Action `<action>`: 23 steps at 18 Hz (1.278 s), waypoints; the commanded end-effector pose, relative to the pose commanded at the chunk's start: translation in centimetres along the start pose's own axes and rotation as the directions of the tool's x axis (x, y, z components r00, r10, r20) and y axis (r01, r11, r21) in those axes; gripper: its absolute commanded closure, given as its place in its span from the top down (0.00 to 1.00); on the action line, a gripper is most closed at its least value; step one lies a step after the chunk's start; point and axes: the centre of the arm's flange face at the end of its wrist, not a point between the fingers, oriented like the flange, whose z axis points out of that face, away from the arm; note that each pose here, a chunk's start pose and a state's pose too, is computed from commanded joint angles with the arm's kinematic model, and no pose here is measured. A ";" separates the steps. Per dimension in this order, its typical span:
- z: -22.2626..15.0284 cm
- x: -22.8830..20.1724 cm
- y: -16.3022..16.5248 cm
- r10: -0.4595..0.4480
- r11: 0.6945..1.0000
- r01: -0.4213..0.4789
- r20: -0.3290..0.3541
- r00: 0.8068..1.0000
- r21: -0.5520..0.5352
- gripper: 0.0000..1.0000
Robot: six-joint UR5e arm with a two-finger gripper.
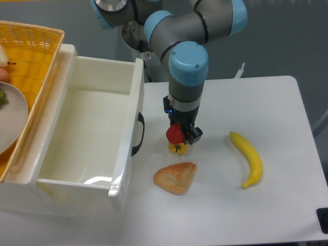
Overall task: Place the red pepper in the upper white drawer
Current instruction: 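Close the gripper on the red bell pepper and lift it, then carry the red pepper up and over into the open white drawer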
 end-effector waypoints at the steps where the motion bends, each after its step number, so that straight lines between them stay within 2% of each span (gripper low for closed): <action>1: 0.0 0.0 0.0 0.000 1.000 0.000 -0.001 1.000 0.005 0.51; 6: -0.3 -0.3 0.5 -0.017 0.999 0.017 0.000 1.000 0.034 0.51; 10: -1.9 -0.5 1.8 -0.059 0.994 0.058 0.013 0.998 0.092 0.51; 15: -3.2 -0.1 3.1 -0.084 0.991 0.083 0.008 0.996 0.101 0.51; 23: -4.6 -0.1 2.9 -0.206 0.959 0.203 -0.006 0.979 0.195 0.51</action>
